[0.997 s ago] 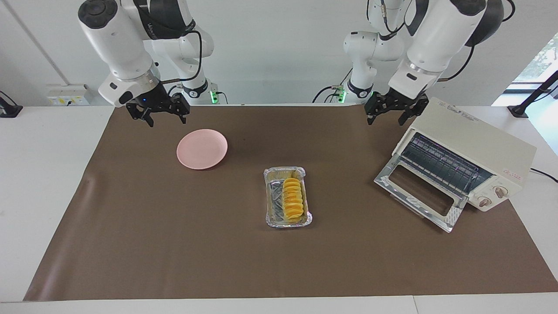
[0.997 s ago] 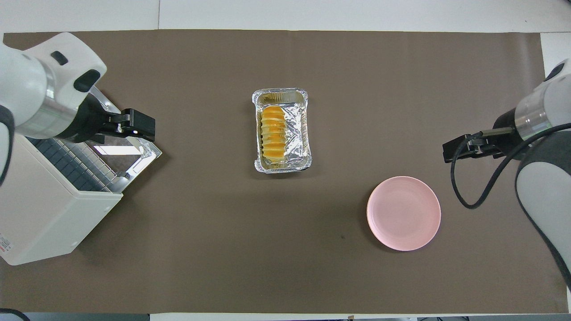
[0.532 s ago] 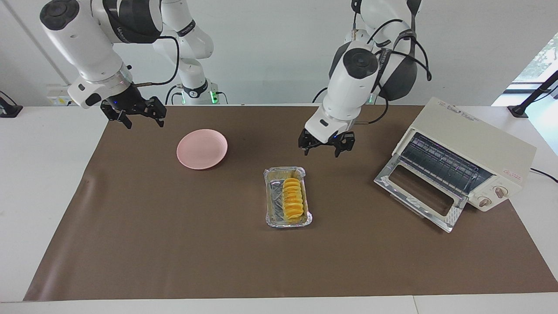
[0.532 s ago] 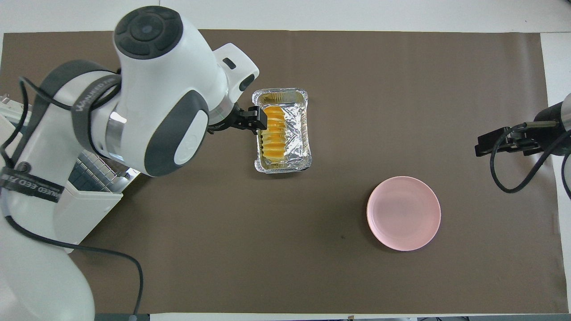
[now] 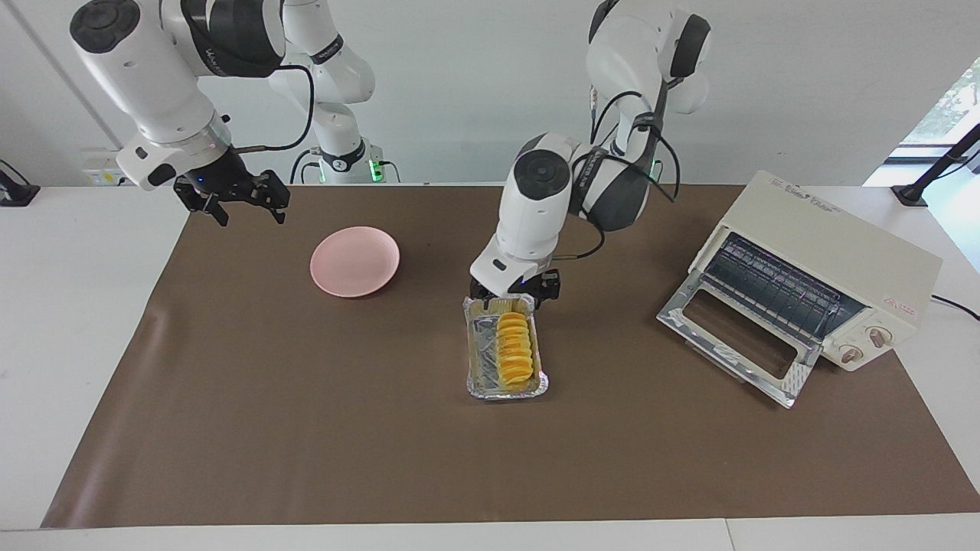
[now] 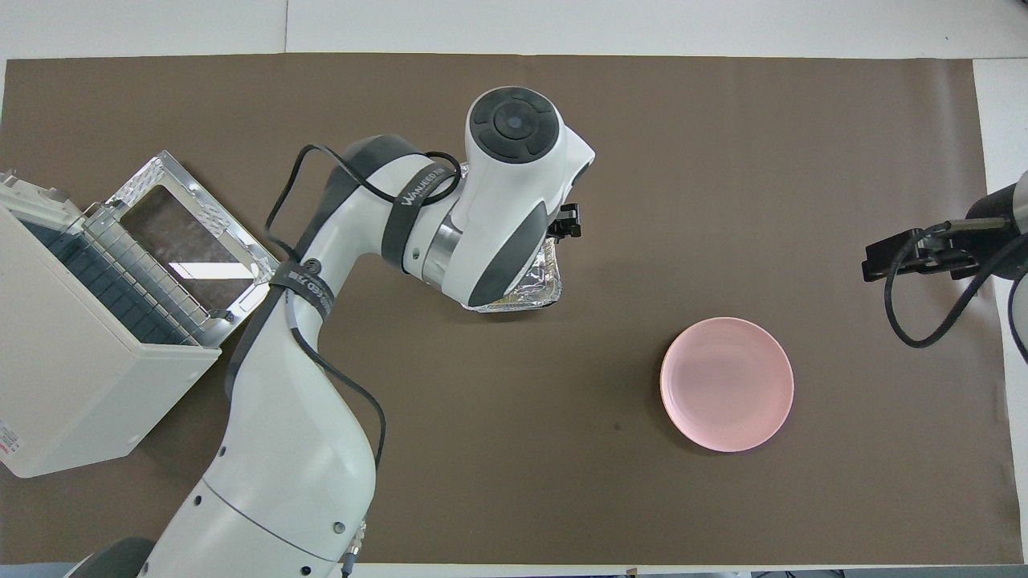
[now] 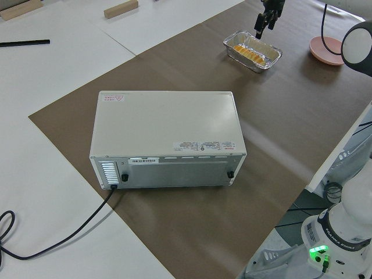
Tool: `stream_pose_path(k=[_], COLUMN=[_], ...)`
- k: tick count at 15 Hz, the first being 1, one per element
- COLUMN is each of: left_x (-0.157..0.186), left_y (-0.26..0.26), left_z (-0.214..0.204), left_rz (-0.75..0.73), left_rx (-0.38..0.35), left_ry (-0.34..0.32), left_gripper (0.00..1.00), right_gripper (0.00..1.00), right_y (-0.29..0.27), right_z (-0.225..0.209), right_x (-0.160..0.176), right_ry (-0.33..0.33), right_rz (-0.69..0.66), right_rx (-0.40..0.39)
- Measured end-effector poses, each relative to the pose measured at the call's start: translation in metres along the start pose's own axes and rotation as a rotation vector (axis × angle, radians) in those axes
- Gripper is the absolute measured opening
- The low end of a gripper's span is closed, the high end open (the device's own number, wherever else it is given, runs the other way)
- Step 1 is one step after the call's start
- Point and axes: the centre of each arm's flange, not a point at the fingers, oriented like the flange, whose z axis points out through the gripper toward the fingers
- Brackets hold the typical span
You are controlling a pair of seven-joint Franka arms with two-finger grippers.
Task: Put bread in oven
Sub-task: 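Lift the foil tray with the left gripper and carry it to the oven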
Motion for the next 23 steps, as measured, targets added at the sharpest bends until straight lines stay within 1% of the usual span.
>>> stream_pose_path(k=[3,7,8,9,10,11,12,13,14,16,17,18,21,23], left_x=[-0.009,-0.009,-0.009,-0.009,-0.010,-0.011,-0.012,-0.013,-0.013,-0.013,-0.013,-0.013,-0.013,-0.013], left_y=[0.029,0.034,0.034,0.035,0.037,0.039,0.041,0.042,0.043,0.044,0.044,0.043,0.042,0.040], left_z=[0.030,0.036,0.037,0.039,0.042,0.046,0.051,0.056,0.061,0.069,0.071,0.072,0.073,0.070], left_rz=[0.010,0.002,-0.008,-0.018,-0.024,-0.026,-0.025,-0.025,-0.026,-0.031,-0.039,-0.046,-0.061,-0.069], left_rx=[0.016,0.014,0.013,0.013,0.012,0.014,0.018,0.021,0.024,0.029,0.031,0.033,0.043,0.048], left_ry=[0.009,0.015,0.016,0.017,0.019,0.017,0.014,0.011,0.008,0.004,0.003,0.001,-0.008,-0.011], left_gripper=[1.00,1.00,0.94,0.94,0.89,0.75,0.65,0.65,0.61,0.58,0.50,0.35,0.02,0.02], right_gripper=[1.00,1.00,1.00,1.00,1.00,1.00,1.00,1.00,1.00,1.00,1.00,1.00,1.00,1.00], right_y=[0.000,0.003,0.004,0.004,0.004,0.002,0.001,-0.001,-0.001,-0.001,-0.001,-0.001,-0.001,-0.001], right_z=[0.000,0.000,0.000,0.000,0.000,0.000,0.000,0.000,-0.001,-0.001,-0.001,-0.001,-0.001,-0.001], right_x=[0.000,0.000,0.000,0.000,0.000,0.000,0.000,0.000,0.000,0.000,0.000,0.000,-0.001,-0.001], right_ry=[0.000,0.000,-0.001,-0.001,0.000,0.000,0.000,0.000,0.001,0.001,0.001,0.001,0.001,0.001], right_rz=[-0.005,-0.001,0.001,0.001,0.000,-0.003,-0.006,-0.008,-0.009,-0.009,-0.009,-0.009,-0.009,-0.009], right_rx=[-0.001,-0.001,-0.001,-0.001,-0.001,-0.002,-0.002,-0.002,-0.003,-0.003,-0.003,-0.003,-0.003,-0.003])
